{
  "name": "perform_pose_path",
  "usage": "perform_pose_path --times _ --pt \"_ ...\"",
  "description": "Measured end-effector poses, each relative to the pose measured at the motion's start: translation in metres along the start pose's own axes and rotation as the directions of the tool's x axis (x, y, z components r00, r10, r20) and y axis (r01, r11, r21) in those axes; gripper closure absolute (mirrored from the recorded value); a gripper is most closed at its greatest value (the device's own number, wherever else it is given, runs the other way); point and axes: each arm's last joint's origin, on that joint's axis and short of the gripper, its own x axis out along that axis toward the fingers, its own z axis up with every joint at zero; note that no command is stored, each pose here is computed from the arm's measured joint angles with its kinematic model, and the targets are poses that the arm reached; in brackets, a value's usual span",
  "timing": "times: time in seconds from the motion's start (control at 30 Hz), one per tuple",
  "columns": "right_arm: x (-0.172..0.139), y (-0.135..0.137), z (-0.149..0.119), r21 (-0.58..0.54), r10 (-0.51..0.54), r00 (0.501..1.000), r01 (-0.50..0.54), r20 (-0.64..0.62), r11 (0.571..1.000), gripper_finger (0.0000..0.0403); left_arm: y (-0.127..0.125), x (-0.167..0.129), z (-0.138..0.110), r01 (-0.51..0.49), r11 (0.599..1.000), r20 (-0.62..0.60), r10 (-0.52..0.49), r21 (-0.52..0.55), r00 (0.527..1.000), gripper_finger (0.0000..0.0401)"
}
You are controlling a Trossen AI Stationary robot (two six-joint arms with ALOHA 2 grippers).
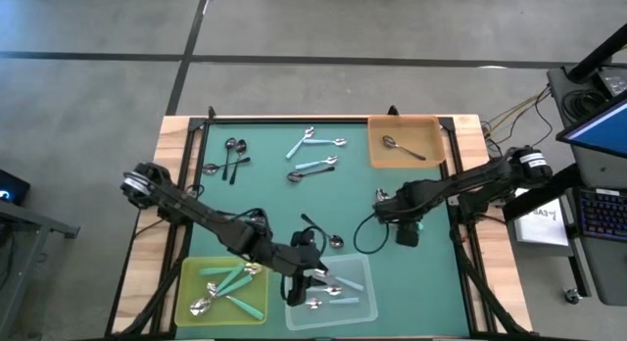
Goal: Sort silverware by color (type)
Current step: Put the green spoon into the yellow bin
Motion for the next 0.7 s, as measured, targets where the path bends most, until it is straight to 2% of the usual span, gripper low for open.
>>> perform_pose_path --times 0.17,0.33,0.53,0.7 --pt "-0.002 -0.004 -0.004 -0.119 -0.043 0.999 0.045 0.024 0.992 0.0262 0.013 -0.004 -0.004 0.041 0.998 0.142 -0.035 -0.041 0.989 0.0262" --pt "-0.001 -0.010 -0.005 -0.210 -0.081 0.996 0.089 0.047 0.974 0.0262 0.022 -0.006 -0.013 0.052 0.997 0.186 -0.041 -0.052 0.982 0.0278" --pt "0.011 -0.026 -0.007 -0.211 -0.100 0.995 0.097 -0.005 0.973 0.0262 0.029 -0.015 -0.012 0.051 0.998 0.203 -0.040 -0.049 0.978 0.0281" --pt "0.015 -0.039 -0.004 -0.168 -0.092 0.996 0.089 -0.008 0.982 0.0262 0.033 -0.023 -0.008 0.034 0.999 0.206 -0.030 -0.015 0.978 0.0281"
